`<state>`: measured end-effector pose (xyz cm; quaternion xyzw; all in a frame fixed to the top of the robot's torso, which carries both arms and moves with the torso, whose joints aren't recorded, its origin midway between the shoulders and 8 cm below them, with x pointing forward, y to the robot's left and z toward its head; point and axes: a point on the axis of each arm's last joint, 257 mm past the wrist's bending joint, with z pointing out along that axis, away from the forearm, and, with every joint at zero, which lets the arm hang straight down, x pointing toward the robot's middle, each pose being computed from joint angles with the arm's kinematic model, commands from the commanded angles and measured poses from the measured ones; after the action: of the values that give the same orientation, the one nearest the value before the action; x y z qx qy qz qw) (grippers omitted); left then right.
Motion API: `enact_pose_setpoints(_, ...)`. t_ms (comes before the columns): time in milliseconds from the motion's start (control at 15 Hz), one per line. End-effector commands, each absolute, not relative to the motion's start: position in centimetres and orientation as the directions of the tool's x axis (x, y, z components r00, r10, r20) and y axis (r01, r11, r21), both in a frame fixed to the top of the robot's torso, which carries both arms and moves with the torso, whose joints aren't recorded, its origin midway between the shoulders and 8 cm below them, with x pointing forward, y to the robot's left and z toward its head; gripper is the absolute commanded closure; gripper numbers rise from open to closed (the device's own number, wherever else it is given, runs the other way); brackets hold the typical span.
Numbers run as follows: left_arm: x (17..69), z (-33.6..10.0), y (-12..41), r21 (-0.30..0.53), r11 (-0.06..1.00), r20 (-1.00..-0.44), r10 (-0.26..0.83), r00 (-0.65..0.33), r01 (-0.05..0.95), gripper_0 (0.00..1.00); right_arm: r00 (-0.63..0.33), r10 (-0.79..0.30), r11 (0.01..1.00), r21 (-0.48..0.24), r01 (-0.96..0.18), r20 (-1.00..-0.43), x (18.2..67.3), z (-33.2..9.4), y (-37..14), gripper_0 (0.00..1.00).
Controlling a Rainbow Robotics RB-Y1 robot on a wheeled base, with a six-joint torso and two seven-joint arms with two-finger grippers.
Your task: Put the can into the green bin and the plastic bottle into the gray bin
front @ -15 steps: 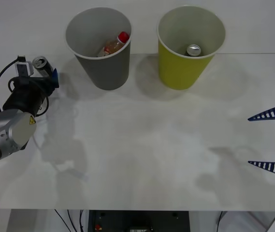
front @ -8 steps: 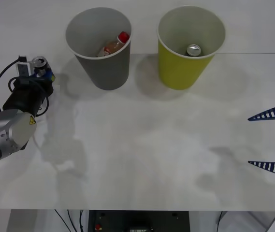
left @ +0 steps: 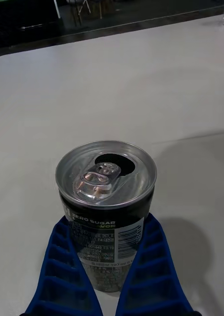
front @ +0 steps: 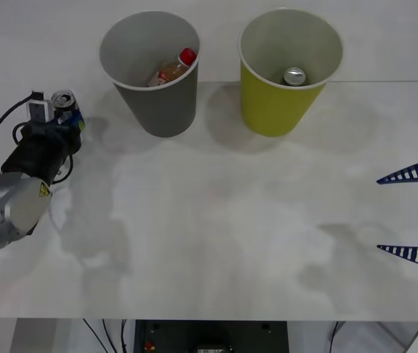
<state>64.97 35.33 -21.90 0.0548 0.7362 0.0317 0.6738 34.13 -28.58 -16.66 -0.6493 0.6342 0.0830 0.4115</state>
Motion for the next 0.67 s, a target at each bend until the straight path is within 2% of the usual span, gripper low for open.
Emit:
enact_pose_setpoints(67,62.2,-21.7,35.3,0.131,0.985,-0.978,0.147,-0.151,0.109,1.0,0.182,-0.755,0.143,-0.429,-0.892,-0.63,34.1,-16.7,-28.6,0.0)
enact_pose_setpoints(400,56.1,-21.9,34.3,0.154,0.959,-0.939,0.217,-0.267,0.237,1.0,0.182,-0.755,0.143,-0.429,-0.892,-0.63,34.1,-16.7,-28.6,0.0)
enact_pose_setpoints(533,53.9,-21.6,33.9,0.181,0.941,-0.914,0.269,-0.305,0.286,1.0,0.182,-0.755,0.143,-0.429,-0.892,-0.63,34.1,-16.7,-28.6,0.0)
enact_pose_setpoints(667,52.1,-21.4,33.9,0.247,0.9,-0.861,0.374,-0.344,0.36,1.0,0.182,-0.755,0.143,-0.429,-0.892,-0.63,34.1,-16.7,-28.6,0.0)
